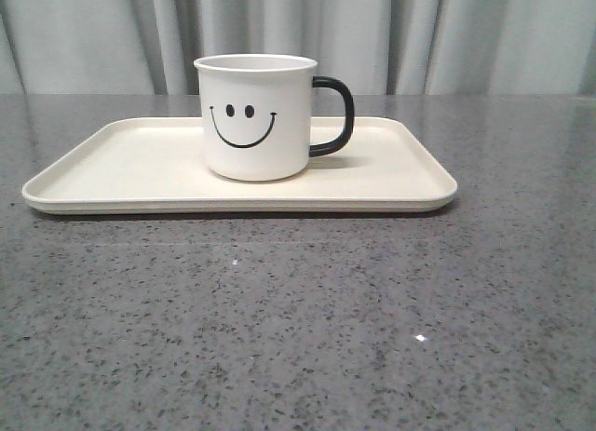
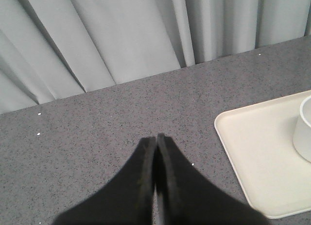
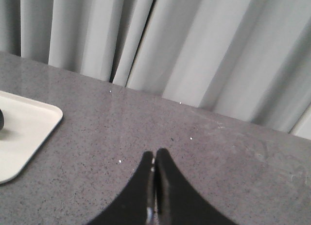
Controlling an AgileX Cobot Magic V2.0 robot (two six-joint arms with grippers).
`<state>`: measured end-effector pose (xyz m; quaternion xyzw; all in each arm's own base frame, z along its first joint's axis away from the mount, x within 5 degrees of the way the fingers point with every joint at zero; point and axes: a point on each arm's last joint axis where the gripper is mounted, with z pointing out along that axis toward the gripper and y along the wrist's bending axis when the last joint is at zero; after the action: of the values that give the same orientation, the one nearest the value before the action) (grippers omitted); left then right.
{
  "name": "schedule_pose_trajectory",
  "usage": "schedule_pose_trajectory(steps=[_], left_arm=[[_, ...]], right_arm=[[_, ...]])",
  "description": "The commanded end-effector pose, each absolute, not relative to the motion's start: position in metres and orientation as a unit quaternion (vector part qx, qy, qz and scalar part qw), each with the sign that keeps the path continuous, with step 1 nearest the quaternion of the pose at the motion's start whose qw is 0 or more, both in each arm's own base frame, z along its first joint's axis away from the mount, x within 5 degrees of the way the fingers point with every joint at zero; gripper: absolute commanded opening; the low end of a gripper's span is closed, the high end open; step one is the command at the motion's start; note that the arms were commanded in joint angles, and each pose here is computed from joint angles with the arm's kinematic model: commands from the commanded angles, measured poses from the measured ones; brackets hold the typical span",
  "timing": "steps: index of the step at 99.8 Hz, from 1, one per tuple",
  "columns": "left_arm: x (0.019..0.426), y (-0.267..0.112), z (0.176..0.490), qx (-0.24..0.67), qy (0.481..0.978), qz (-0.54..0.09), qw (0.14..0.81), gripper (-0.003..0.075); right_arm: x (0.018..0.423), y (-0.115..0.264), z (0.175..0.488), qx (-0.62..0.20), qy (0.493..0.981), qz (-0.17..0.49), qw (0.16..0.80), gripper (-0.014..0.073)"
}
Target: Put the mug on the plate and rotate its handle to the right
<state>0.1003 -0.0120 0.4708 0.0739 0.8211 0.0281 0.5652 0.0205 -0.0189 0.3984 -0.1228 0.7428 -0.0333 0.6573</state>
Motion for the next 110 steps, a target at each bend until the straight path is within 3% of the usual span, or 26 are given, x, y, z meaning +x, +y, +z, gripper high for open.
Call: schedule_pose_trajectory(steps=[1,83,95,110], left_arm=[[0.1,-0.013,0.483,0.075,0.793,0.013,0.604,-0.002],[0.099,-0.013,0.48,0.077,0.797,0.015,0.599,-0.002],[0.095,-0.009,0.473,0.078,0.757,0.02,0.648,-0.002],[0.086,-0.009,0.43,0.092,0.692,0.015,0.716,-0.002]], right_arm=[[0.027,-0.016,0.403,-0.128,0.722,-0.045,0.679,-0.012],[0.033,-0.014,0.39,-0.135,0.735,-0.049,0.663,-0.012],[0.033,-0.014,0.39,-0.135,0.735,-0.049,0.663,-0.012],[0.033,-0.014,0.39,-0.135,0.735,-0.049,0.663,-0.012]])
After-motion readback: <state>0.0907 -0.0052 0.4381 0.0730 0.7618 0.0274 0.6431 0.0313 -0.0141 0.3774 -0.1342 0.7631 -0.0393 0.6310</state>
